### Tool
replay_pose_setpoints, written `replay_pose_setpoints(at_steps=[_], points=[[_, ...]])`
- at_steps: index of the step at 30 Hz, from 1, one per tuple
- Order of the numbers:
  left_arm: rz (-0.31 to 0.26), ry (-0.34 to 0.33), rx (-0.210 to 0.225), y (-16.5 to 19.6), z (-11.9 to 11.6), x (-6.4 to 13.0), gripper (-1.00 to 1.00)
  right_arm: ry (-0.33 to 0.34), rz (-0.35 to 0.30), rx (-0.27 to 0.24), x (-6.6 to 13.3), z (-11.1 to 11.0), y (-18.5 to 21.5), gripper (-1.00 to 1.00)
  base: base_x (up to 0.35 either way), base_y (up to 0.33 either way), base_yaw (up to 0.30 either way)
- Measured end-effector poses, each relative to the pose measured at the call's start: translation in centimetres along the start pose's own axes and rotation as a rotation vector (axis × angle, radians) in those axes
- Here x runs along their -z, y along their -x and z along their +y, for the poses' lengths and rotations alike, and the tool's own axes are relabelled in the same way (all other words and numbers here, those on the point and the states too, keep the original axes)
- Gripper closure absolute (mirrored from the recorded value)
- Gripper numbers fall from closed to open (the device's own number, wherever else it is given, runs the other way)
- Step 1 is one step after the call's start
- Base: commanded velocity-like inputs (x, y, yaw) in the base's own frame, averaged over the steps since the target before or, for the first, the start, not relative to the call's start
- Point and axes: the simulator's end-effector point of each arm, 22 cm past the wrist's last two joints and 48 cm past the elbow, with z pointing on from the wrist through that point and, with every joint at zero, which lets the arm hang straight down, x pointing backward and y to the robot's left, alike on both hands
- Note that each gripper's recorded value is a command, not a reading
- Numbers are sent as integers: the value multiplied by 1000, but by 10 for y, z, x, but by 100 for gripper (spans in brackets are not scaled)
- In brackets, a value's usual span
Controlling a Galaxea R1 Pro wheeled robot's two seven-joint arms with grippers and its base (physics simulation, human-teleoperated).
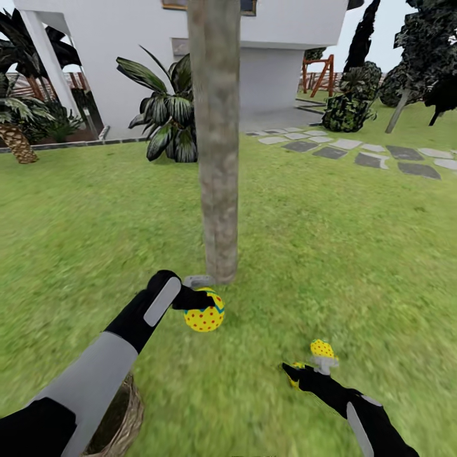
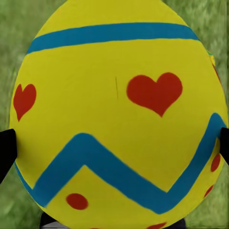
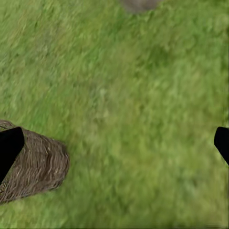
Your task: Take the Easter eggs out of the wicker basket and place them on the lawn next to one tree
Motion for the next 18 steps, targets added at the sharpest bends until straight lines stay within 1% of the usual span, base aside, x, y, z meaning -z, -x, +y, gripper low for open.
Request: replay_pose_setpoints(at_steps=[3, 7, 12, 14, 15, 16, 18], points=[[26, 16, 6, -9, 3, -6, 100, 0, -16, -17, 4, -4, 5, -100, -79, -303, -258], [45, 44, 10, -15, 7, -9, 100, 5, -23, -20, 5, -4, 7, -100, -95, -303, -258], [81, 55, 20, -27, 8, -16, 100, 1, -28, -22, 6, -5, 10, -100, -107, -303, -258], [107, 61, 28, -36, 9, -21, 100, -2, -32, -25, 7, -6, 11, -100, -124, -303, -258], [136, 65, 35, -47, 9, -26, 100, -10, -41, -35, 9, -10, 13, -100, -128, -303, -258], [153, 67, 39, -53, 9, -29, 100, -16, -50, -44, 11, -14, 15, -100, -127, -303, -258], [174, 69, 43, -60, 8, -32, 100, -27, -64, -58, 14, -20, 19, -100, -119, -303, -258]])
